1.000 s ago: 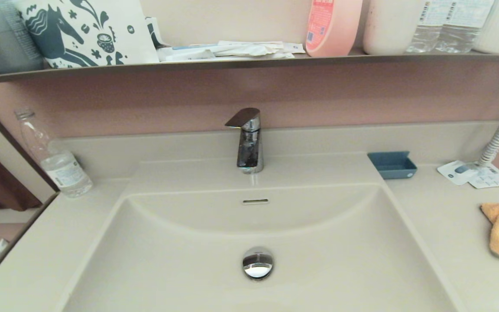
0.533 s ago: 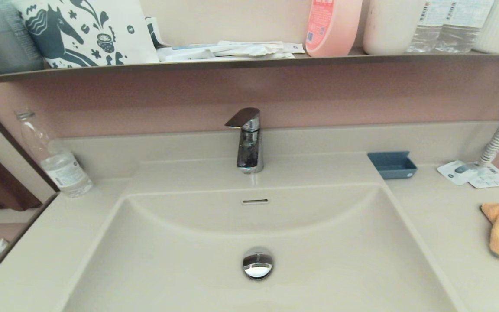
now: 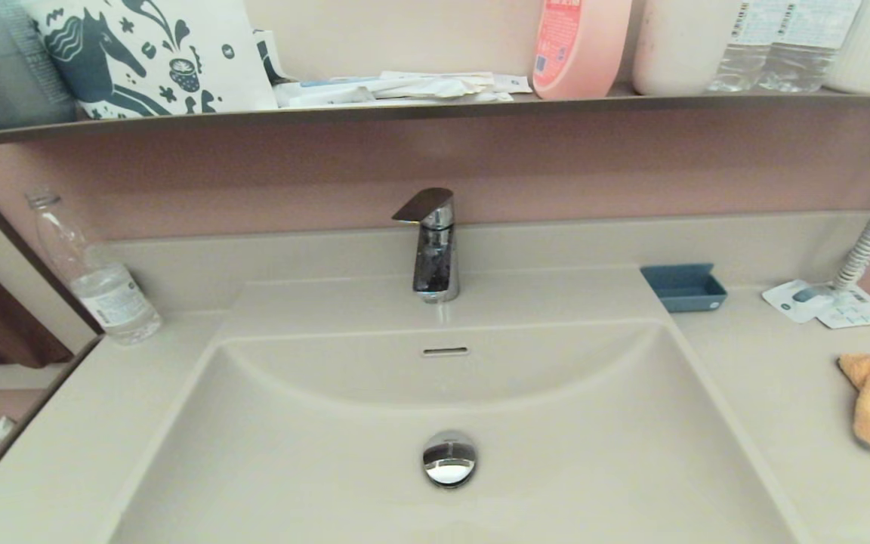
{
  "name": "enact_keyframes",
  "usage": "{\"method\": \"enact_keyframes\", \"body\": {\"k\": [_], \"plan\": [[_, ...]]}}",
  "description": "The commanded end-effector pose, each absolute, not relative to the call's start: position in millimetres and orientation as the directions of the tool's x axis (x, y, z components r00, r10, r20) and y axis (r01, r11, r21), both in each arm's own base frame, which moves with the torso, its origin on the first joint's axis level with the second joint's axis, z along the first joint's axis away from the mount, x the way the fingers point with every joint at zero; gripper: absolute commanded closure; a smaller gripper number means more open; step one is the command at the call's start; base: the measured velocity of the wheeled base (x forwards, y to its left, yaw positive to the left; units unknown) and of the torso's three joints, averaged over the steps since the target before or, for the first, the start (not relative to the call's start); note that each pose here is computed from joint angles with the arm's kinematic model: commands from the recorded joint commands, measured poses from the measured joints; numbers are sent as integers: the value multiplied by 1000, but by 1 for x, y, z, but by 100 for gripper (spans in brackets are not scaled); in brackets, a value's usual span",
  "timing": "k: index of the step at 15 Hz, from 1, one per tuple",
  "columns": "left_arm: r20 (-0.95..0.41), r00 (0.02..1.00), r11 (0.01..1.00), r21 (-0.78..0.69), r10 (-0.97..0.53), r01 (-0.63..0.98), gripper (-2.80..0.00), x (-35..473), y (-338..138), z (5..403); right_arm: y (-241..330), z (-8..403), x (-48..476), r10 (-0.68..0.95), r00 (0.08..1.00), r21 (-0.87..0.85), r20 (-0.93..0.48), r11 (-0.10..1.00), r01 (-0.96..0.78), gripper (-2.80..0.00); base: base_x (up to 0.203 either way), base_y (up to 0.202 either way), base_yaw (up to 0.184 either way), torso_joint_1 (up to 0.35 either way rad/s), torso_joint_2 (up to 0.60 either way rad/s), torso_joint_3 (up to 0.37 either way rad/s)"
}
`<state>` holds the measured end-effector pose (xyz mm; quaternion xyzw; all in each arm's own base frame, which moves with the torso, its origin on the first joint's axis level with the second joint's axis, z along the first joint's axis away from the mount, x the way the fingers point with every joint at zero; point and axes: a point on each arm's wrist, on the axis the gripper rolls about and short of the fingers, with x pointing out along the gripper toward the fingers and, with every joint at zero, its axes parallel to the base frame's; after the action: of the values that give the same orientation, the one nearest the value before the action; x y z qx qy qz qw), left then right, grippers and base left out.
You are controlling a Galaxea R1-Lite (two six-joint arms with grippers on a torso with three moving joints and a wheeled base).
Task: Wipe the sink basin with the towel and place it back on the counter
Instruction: Pick up the cloth
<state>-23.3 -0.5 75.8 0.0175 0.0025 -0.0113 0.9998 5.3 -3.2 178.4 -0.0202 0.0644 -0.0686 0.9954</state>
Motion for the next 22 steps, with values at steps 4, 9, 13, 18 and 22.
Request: {"method": "enact_keyframes", "body": {"k": [4,9,13,18,22], "plan": [[-6,1000,999,35,-22,22,0,-23,-1,76,-16,200,98,-344,836,-153,-428,939,308,0,0,0,0,0,0,0],[-6,1000,999,35,-21,22,0,-23,-1,76,-83,212,166,-561,550,-340,-619,822,456,0,0,0,0,0,0,0],[-6,1000,999,35,-22,23,0,-23,-1,76,-94,211,182,-488,549,-343,-678,871,350,-280,0,0,0,0,0,0],[-6,1000,999,35,-22,23,0,-23,-1,76,-111,199,198,-340,584,-238,-737,940,245,-280,0,0,0,0,0,0],[-5,1000,999,35,-23,23,0,-23,-1,76,-128,186,205,-203,614,-131,-762,978,161,-280,0,0,0,0,0,0]]}}
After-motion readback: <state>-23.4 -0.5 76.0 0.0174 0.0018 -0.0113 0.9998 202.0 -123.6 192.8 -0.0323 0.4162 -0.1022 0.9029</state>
